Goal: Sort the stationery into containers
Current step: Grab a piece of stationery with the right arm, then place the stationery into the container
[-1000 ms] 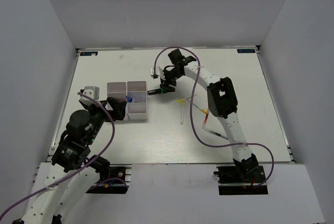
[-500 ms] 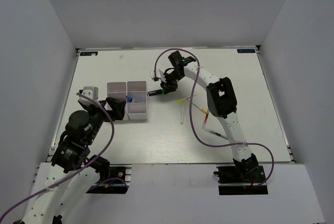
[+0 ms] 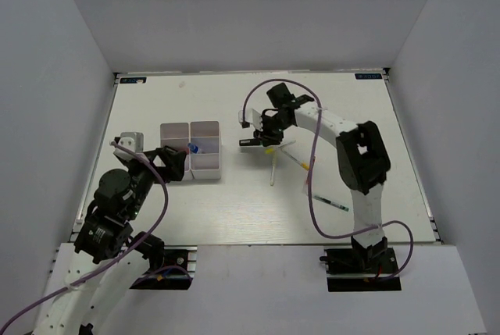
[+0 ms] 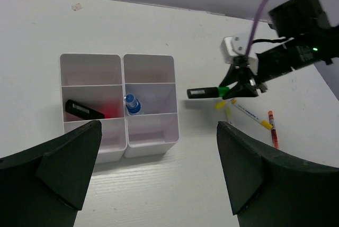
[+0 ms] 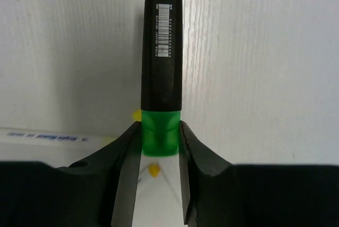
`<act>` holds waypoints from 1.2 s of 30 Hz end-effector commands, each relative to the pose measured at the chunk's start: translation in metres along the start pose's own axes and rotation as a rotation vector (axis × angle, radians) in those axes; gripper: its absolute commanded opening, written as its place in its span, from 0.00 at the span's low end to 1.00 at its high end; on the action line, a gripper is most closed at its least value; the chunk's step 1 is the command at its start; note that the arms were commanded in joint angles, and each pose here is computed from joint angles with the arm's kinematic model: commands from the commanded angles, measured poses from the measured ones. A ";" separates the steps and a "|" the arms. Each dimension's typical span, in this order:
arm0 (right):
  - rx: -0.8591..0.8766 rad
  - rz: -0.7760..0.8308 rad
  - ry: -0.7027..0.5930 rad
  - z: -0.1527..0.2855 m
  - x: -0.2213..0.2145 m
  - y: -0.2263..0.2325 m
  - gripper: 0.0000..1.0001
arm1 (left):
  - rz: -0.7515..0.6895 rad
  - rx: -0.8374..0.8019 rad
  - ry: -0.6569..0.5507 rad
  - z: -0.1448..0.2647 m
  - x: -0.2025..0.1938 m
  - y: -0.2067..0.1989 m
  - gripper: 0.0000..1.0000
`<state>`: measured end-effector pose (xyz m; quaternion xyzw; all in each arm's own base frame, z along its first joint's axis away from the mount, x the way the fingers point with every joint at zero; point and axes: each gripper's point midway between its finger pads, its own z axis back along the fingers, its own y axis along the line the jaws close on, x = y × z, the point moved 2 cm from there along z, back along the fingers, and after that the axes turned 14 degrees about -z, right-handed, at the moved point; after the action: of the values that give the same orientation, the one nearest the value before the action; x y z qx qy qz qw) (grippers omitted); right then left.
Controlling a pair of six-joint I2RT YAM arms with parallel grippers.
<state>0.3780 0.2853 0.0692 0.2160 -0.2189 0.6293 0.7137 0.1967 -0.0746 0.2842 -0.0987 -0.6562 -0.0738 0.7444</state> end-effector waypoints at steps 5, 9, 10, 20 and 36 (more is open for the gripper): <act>-0.343 0.122 -0.189 0.081 0.063 0.007 0.00 | 0.031 0.078 -0.092 0.016 0.012 0.016 0.99; -0.392 0.205 -0.233 0.097 0.093 0.029 0.00 | 0.067 0.107 -0.195 0.033 0.026 0.024 0.99; -0.404 0.224 -0.240 0.098 0.099 0.030 0.00 | 0.072 0.106 -0.216 0.038 0.026 0.024 0.99; -0.606 0.421 -0.199 0.083 0.169 0.061 0.00 | 0.109 0.125 -0.309 0.057 0.036 0.032 0.99; -0.959 0.756 -0.148 0.073 0.220 0.094 0.00 | 0.159 0.148 -0.461 0.087 0.050 0.042 0.99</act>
<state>0.3055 0.4190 0.2408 -0.1216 -0.5471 0.6724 0.4835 0.1425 -0.0217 0.3344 -0.1056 -0.7836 0.0377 0.6110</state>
